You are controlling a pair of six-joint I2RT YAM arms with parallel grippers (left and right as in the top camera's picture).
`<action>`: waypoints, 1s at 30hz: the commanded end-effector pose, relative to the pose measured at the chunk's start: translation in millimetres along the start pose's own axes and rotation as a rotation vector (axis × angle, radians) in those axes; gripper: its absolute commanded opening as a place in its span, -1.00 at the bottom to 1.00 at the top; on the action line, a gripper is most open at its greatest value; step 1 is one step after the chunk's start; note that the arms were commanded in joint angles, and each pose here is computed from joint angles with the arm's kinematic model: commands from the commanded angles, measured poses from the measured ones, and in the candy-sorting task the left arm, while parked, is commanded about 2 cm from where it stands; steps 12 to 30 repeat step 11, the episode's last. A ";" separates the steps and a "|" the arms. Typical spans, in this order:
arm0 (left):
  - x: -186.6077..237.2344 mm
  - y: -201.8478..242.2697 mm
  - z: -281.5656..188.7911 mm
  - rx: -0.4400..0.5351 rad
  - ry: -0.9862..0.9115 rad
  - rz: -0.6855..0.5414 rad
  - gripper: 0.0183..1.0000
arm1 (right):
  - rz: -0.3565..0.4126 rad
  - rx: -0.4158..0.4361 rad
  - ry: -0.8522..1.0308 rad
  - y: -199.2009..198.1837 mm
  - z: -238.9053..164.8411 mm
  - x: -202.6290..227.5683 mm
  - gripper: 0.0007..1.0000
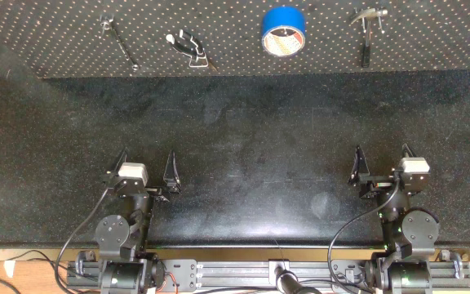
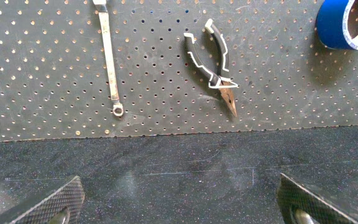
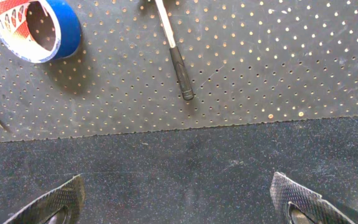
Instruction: Place Tools Onto Pegboard
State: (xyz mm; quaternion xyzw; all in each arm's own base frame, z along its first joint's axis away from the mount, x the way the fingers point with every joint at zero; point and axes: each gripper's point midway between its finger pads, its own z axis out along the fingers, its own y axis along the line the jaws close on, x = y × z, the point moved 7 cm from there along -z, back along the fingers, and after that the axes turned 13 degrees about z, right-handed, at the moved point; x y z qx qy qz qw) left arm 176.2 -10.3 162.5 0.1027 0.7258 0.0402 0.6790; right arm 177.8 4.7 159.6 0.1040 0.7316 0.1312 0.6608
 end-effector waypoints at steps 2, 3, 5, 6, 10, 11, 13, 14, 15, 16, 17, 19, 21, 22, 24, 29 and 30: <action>0.9 -0.3 -0.3 0.002 0.001 0.006 0.99 | -0.018 -0.030 0.019 3.1 0.3 3.3 0.95; 0.9 -0.4 -0.3 0.003 0.001 0.006 0.99 | -0.018 -0.030 0.019 3.1 0.3 3.3 0.94; 0.9 -0.3 -0.3 0.002 0.001 0.006 0.99 | -0.018 -0.030 0.019 3.1 0.3 3.3 0.95; 0.9 -0.3 -0.3 0.002 0.001 0.006 0.99 | -0.018 -0.030 0.019 3.1 0.3 3.3 0.95; 0.9 -0.3 -0.3 0.002 0.001 0.006 0.99 | -0.018 -0.030 0.019 3.1 0.3 3.3 0.95; 0.9 -0.3 -0.3 0.002 0.001 0.006 0.99 | -0.018 -0.030 0.019 3.1 0.3 3.3 0.95; 0.9 -0.3 -0.3 0.002 0.001 0.006 0.99 | -0.018 -0.030 0.019 3.1 0.3 3.3 0.95; 0.9 -0.3 -0.3 0.002 0.001 0.006 0.99 | -0.018 -0.030 0.019 3.1 0.3 3.3 0.95; 0.9 -0.3 -0.3 0.002 0.001 0.006 0.99 | -0.018 -0.030 0.019 3.1 0.3 3.3 0.95; 0.9 -0.3 -0.3 0.002 0.001 0.006 0.99 | -0.018 -0.030 0.019 3.1 0.3 3.3 0.95; 0.9 -0.3 -0.3 0.002 0.001 0.006 0.99 | -0.018 -0.030 0.019 3.1 0.3 3.3 0.95; 0.9 -0.3 -0.3 0.002 0.001 0.006 0.99 | -0.018 -0.030 0.019 3.1 0.3 3.3 0.95; 0.9 -0.3 -0.3 0.002 0.001 0.006 0.99 | -0.018 -0.030 0.019 3.1 0.3 3.3 0.95; 0.9 -0.3 -0.3 0.002 0.001 0.006 0.99 | -0.018 -0.030 0.019 3.1 0.3 3.3 0.95; 0.9 -0.3 -0.3 0.002 0.001 0.006 0.99 | -0.018 -0.030 0.019 3.1 0.3 3.3 0.95; 0.9 -0.3 -0.3 0.002 0.001 0.006 0.99 | -0.018 -0.030 0.019 3.1 0.3 3.3 0.95; 0.9 -0.3 -0.3 0.002 0.001 0.006 0.99 | -0.018 -0.030 0.019 3.1 0.3 3.3 0.95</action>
